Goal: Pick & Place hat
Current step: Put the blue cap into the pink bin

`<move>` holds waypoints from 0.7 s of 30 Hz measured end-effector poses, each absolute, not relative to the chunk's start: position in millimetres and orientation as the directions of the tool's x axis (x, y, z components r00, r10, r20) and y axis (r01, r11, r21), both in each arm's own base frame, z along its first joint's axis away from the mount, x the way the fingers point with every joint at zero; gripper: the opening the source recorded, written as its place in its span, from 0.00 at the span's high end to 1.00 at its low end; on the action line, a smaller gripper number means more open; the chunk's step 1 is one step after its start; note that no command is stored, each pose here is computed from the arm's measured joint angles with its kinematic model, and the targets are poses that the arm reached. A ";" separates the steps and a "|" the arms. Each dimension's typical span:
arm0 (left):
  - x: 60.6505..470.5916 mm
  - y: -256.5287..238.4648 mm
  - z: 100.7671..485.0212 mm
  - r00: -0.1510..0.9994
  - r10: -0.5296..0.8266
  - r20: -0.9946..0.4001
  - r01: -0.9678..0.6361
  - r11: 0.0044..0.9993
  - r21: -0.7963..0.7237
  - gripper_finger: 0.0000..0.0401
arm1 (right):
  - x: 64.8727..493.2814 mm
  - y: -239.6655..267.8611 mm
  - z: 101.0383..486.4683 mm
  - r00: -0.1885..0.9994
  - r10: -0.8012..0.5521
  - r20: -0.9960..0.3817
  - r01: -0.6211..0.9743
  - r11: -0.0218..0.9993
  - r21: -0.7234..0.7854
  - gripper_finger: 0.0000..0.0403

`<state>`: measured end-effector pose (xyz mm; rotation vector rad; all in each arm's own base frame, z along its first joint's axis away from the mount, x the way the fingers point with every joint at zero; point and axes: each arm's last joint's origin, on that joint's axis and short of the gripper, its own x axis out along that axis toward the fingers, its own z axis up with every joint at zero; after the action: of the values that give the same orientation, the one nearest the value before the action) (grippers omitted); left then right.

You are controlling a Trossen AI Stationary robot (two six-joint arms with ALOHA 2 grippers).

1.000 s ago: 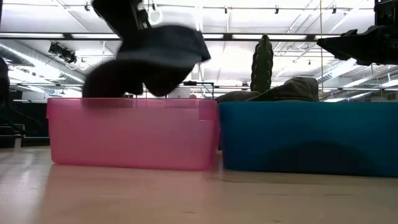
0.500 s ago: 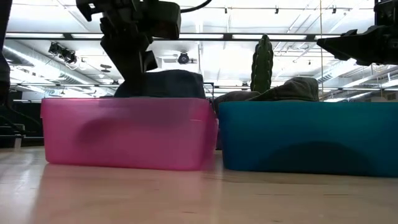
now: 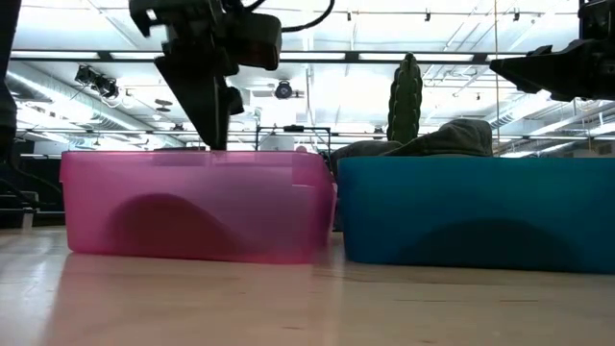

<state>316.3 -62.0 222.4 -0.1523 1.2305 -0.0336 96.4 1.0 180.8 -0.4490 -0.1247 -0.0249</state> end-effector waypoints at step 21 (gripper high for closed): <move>326.8 31.0 239.6 0.350 0.315 -0.882 0.026 0.938 0.346 0.51 | 96.4 1.0 180.8 0.992 0.003 0.126 0.052 0.901 -0.431 0.63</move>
<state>326.8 31.0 239.6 0.3245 1.2043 0.1914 96.4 1.0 180.8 -0.4490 -0.1248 -0.0250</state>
